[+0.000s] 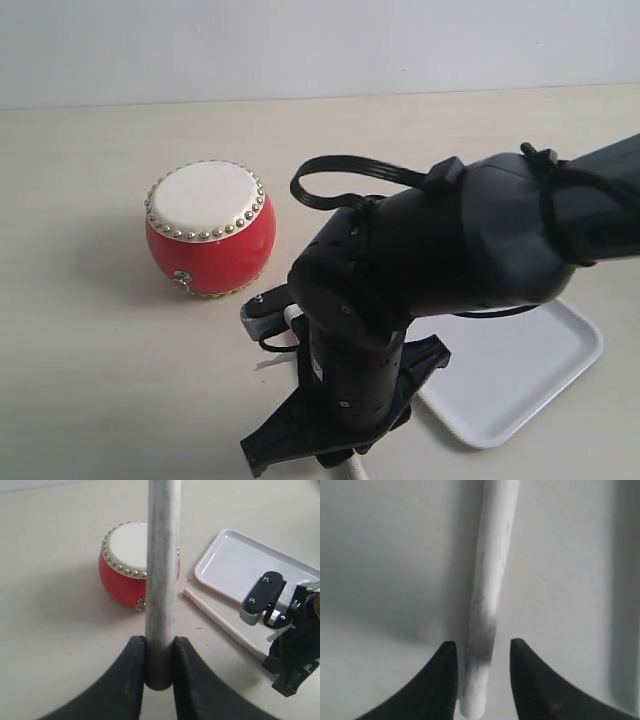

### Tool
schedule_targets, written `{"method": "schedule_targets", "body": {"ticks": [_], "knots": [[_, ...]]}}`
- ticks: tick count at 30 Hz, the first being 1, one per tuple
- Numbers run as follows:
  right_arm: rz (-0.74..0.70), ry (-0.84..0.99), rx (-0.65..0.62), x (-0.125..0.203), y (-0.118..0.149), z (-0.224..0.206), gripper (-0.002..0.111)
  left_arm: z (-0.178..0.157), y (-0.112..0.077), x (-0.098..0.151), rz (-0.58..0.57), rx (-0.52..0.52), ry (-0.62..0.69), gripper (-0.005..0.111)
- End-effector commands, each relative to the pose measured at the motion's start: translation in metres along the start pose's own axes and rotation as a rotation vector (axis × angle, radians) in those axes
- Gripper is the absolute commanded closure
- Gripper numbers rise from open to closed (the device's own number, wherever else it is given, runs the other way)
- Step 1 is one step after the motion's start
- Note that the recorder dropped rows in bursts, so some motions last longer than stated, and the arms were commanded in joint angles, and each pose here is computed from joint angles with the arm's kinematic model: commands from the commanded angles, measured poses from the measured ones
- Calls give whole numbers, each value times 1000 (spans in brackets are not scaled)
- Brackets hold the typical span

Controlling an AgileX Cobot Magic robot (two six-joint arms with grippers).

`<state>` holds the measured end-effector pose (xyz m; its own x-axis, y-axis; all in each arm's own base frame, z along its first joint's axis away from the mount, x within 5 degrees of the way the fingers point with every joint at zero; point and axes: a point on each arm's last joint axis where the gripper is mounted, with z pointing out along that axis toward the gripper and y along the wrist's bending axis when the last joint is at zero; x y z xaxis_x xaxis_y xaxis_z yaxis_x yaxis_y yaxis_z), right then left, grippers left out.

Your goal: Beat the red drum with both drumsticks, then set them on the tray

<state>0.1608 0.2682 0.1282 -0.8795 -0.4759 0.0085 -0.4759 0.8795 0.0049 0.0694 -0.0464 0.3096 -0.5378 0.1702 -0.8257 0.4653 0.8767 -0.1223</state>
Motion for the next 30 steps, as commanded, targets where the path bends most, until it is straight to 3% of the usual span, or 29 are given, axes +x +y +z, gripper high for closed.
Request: {"method": "schedule_targets", "body": {"ticks": [1, 13, 21, 30], "knots": [[9, -3, -8, -1, 2, 7, 73, -3, -1, -3, 2, 12, -24, 107], [14, 9, -5, -2, 3, 15, 74, -3, -1, -3, 3, 11, -25, 107], [14, 28, 5, 0, 2, 15, 108, -3, -1, -3, 8, 14, -31, 107], [-14, -53, -21, 10, -6, -41, 108, -20, 2, -23, 105, -37, -32, 107]]}}
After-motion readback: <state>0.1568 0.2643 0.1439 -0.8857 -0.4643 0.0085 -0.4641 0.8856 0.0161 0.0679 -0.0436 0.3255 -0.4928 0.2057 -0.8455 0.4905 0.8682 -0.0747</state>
